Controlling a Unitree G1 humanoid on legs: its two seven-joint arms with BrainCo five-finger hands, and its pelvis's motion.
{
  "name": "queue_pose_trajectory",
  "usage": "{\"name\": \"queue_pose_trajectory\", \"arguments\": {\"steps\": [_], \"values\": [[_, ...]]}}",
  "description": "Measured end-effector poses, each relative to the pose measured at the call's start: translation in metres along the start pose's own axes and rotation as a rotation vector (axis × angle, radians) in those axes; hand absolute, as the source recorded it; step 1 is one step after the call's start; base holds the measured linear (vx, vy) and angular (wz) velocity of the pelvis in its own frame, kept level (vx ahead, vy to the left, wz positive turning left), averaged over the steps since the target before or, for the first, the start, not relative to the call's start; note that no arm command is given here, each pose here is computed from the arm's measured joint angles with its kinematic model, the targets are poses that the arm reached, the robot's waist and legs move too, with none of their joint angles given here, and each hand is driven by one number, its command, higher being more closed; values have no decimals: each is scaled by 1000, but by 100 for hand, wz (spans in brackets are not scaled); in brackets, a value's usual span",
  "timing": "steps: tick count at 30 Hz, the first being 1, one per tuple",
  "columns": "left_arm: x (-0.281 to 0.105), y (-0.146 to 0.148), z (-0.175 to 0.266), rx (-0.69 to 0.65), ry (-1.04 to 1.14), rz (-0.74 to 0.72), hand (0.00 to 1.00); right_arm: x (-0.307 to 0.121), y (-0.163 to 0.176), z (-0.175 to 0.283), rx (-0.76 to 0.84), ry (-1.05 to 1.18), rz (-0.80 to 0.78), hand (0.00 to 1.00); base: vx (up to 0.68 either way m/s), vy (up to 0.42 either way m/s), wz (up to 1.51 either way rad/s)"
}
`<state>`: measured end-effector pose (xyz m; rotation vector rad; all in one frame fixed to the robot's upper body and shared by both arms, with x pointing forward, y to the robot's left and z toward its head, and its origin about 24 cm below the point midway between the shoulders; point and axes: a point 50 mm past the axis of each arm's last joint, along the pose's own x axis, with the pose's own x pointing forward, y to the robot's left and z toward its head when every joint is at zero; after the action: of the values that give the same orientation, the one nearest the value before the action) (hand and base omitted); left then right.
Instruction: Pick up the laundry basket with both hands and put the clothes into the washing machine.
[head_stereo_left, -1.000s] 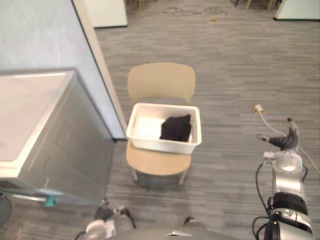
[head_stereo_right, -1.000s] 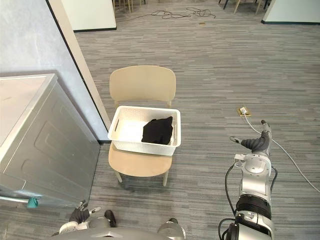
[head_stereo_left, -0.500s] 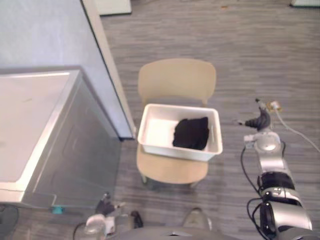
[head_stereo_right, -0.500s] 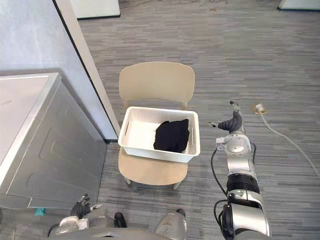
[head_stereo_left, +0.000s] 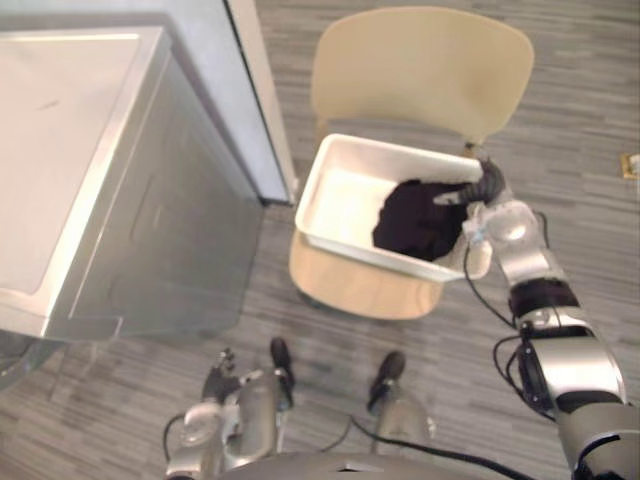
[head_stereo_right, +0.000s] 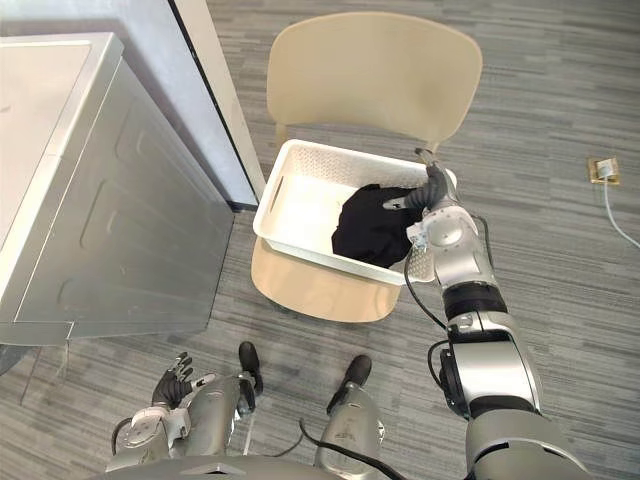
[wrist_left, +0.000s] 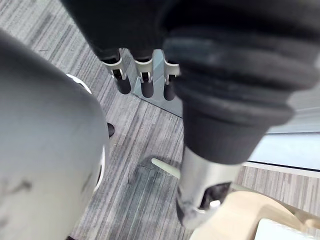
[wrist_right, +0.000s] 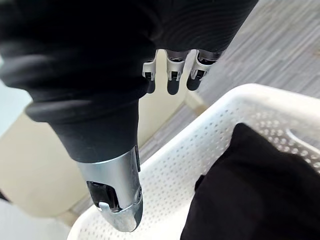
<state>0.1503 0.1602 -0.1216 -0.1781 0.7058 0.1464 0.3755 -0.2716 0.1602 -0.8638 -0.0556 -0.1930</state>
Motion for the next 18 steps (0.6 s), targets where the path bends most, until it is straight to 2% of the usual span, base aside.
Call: {"name": "queue_pose_trajectory", "arguments": {"steps": [7, 18], "values": [[10, -1, 20, -14, -60, 11, 0, 15, -14, 40, -73, -106, 14, 0, -53, 21, 0], [16, 8, 37, -18, -103, 19, 0, 7, -16, 12, -198, -22, 237, 0, -7, 2, 7]]}}
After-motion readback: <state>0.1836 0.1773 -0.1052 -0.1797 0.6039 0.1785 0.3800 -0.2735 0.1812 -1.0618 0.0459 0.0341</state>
